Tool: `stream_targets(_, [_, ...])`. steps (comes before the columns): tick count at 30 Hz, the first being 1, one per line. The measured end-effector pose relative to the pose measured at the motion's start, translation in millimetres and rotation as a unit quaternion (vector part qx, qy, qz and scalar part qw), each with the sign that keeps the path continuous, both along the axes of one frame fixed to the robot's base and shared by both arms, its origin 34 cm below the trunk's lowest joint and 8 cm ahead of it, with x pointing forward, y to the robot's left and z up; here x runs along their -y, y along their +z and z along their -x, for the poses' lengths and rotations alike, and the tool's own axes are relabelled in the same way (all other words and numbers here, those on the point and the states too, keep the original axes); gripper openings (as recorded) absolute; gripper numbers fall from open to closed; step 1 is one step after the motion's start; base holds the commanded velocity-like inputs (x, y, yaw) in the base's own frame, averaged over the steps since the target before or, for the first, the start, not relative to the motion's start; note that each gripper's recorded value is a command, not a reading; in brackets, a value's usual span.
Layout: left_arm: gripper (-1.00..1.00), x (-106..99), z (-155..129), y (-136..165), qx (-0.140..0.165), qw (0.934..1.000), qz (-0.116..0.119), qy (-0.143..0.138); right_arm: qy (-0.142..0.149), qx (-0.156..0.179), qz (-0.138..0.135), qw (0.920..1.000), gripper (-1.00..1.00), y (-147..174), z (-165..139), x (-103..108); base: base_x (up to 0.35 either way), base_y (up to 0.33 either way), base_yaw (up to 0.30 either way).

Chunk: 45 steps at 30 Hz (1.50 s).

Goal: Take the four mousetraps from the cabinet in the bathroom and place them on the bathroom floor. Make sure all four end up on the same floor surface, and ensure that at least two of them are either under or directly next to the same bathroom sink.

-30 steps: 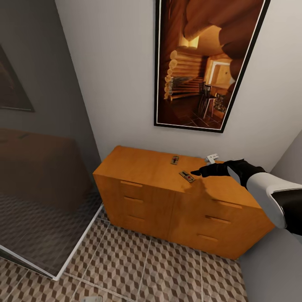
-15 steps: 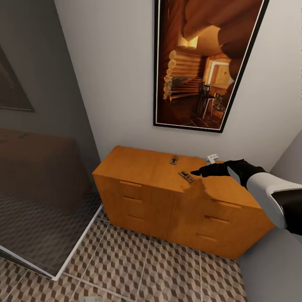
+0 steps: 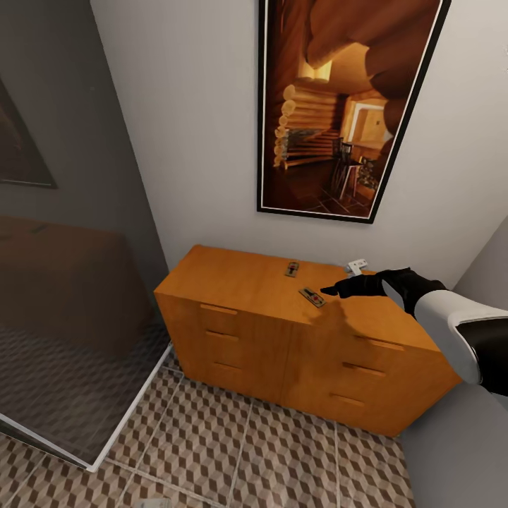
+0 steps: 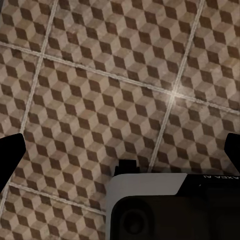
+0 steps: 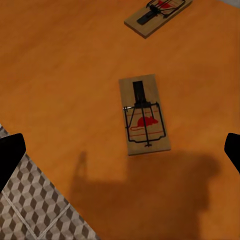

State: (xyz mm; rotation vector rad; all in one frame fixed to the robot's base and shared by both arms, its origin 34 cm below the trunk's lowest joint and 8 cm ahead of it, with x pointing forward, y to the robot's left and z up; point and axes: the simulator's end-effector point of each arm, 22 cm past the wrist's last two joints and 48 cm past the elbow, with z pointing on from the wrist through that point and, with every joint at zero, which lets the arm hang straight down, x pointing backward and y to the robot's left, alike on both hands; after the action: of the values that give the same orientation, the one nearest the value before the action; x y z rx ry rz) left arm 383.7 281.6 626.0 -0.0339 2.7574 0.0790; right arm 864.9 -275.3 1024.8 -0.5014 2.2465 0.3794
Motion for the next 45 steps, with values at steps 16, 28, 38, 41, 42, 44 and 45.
stream_targets(16, [1.0, 0.0, 0.0, 0.0, 0.0, 1.0, 0.0, 0.0, -0.003, -0.002, 0.002, 1.0, 1.0, -2.2, 0.5, 1.5, 0.0, 0.0, 0.0])
stream_targets(28, [1.0, 0.0, 0.0, 0.0, 0.0, 1.0, 0.0, 0.0, -0.027, -0.008, 0.02, 0.9994, 1.0, -12.0, -0.1, 10.4, 0.0, 0.0, 0.0])
stream_targets(38, [1.0, 0.0, 0.0, 0.0, 0.0, 1.0, 0.0, 0.0, -0.046, -0.05, 0.025, 0.9974, 1.0, -22.5, 8.3, 13.9, 0.0, 0.0, 0.0])
stream_targets(41, [1.0, 0.0, 0.0, 0.0, 0.0, 1.0, 0.0, 0.0, -0.049, -0.055, 0.028, 0.9969, 1.0, -23.2, 8.7, 13.9, 0.0, 0.0, 0.0])
stream_targets(42, [1.0, 0.0, 0.0, 0.0, 0.0, 1.0, 0.0, 0.0, -0.049, -0.056, 0.028, 0.9968, 1.0, -23.4, 8.8, 13.9, 0.0, 0.0, 0.0])
stream_targets(44, [1.0, 0.0, 0.0, 0.0, 0.0, 1.0, 0.0, 0.0, -0.05, -0.058, 0.029, 0.9966, 1.0, -23.8, 9.1, 13.2, 0.0, 0.0, 0.0])
stream_targets(45, [1.0, 0.0, 0.0, 0.0, 0.0, 1.0, 0.0, 0.0, -0.051, -0.063, 0.03, 0.9963, 1.0, -24.8, 10.0, 12.2, 0.0, 0.0, 0.0])
